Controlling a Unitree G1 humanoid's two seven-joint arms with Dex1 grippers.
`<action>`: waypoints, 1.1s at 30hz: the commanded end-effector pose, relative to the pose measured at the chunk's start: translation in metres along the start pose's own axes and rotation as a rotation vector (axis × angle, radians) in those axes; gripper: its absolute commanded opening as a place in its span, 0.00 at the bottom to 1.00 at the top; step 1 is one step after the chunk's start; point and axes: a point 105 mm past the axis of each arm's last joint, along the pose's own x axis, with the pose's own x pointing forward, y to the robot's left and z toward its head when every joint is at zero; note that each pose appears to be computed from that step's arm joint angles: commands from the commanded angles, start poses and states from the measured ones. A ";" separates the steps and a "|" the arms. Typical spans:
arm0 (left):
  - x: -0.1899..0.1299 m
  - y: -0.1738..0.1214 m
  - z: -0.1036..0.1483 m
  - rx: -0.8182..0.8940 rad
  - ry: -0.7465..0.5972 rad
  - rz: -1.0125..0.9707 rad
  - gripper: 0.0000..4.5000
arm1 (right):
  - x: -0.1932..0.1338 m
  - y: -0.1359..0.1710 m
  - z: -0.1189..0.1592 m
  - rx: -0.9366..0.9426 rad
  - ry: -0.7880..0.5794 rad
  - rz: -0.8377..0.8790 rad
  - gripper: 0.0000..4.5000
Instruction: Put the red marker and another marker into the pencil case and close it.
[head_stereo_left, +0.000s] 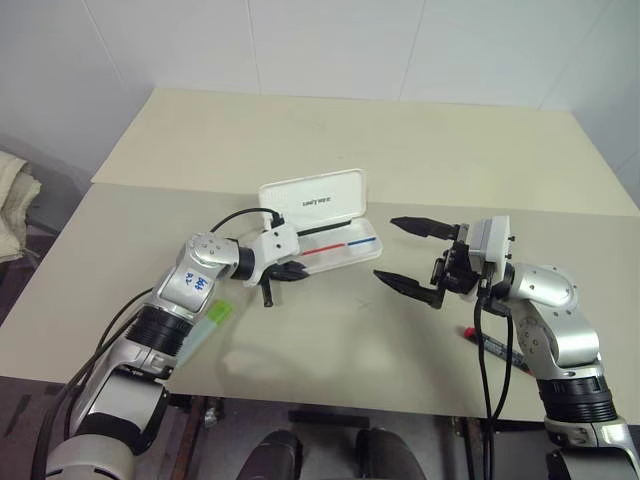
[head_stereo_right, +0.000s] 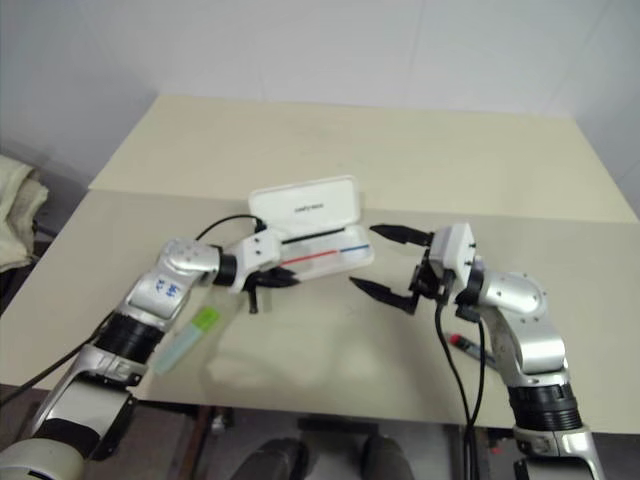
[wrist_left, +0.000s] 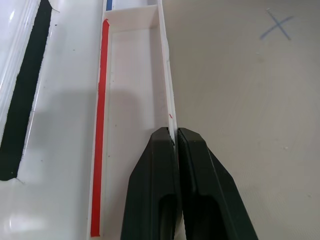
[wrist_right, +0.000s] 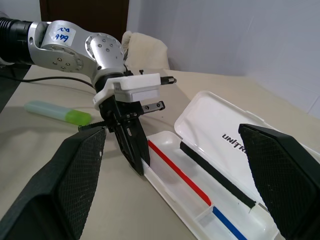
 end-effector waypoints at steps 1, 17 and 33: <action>0.013 -0.035 0.018 0.105 -0.064 -0.197 0.01 | -0.008 -0.009 0.016 -0.065 -0.014 -0.003 1.00; 0.025 -0.060 0.029 0.200 -0.101 -0.311 0.01 | -0.054 -0.006 0.006 -0.021 0.140 0.009 1.00; 0.033 -0.069 0.033 0.079 -0.121 -0.260 0.18 | -0.047 0.001 0.003 -0.004 0.121 0.006 1.00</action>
